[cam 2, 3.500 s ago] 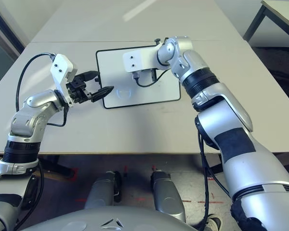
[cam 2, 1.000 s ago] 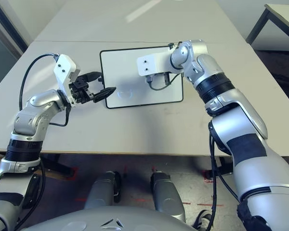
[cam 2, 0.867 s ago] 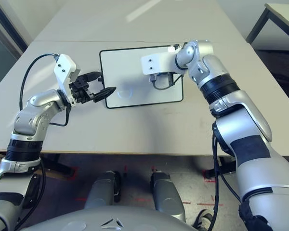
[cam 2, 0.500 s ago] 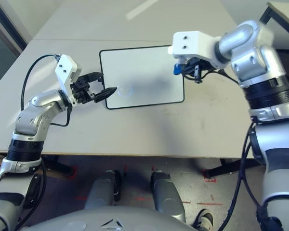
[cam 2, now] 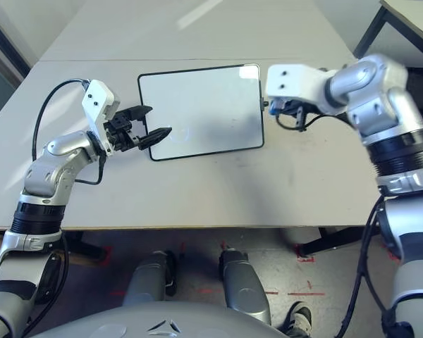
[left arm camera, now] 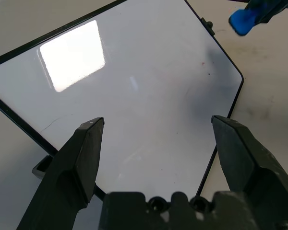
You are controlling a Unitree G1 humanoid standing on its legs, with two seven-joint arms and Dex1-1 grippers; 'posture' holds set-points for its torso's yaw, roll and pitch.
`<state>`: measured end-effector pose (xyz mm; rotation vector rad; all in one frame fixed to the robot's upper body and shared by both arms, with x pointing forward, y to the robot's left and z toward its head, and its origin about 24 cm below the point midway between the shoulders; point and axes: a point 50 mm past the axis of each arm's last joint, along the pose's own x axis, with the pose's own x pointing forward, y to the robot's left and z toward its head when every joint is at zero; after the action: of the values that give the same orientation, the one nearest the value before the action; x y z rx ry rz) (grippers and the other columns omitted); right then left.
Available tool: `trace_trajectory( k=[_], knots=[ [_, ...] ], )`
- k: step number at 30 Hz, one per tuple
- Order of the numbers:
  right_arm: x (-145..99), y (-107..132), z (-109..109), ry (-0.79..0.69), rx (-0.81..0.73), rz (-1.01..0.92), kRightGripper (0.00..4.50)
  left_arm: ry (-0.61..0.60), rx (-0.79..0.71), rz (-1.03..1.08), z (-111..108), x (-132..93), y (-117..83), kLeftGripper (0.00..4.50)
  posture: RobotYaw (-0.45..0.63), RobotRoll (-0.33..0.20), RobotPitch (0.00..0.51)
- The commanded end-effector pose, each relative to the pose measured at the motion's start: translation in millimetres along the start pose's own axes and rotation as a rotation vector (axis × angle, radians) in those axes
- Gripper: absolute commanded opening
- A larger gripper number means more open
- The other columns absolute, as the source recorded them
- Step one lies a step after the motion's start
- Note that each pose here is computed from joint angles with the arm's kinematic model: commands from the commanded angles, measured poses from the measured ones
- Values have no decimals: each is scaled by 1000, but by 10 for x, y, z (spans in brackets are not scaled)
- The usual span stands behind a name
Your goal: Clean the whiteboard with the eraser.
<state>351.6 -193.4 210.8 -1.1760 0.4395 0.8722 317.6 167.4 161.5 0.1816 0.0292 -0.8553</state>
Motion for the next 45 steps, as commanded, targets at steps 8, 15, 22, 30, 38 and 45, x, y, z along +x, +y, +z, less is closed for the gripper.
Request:
trace_trajectory(
  k=[8,15,22,30,38,45],
  knots=[
    [248,27,99,20,-50,8,194,9,19,-7,5,-11,3,4500,-121,0,96],
    [349,-7,64,44,-60,6,194,12,20,-4,-1,-29,-11,4500,-121,0,96],
    [446,12,116,39,-85,8,186,57,46,-75,-61,-57,-99,4500,-103,0,98],
    [515,65,229,18,-130,0,184,84,71,-85,-90,-24,-98,4500,-107,0,102],
    [563,190,391,-20,-182,24,179,79,71,-82,-83,-11,-98,4500,-112,0,102],
    [560,225,366,-1,-187,30,179,77,69,-79,-84,-16,-102,4500,-110,0,106]
  ],
)
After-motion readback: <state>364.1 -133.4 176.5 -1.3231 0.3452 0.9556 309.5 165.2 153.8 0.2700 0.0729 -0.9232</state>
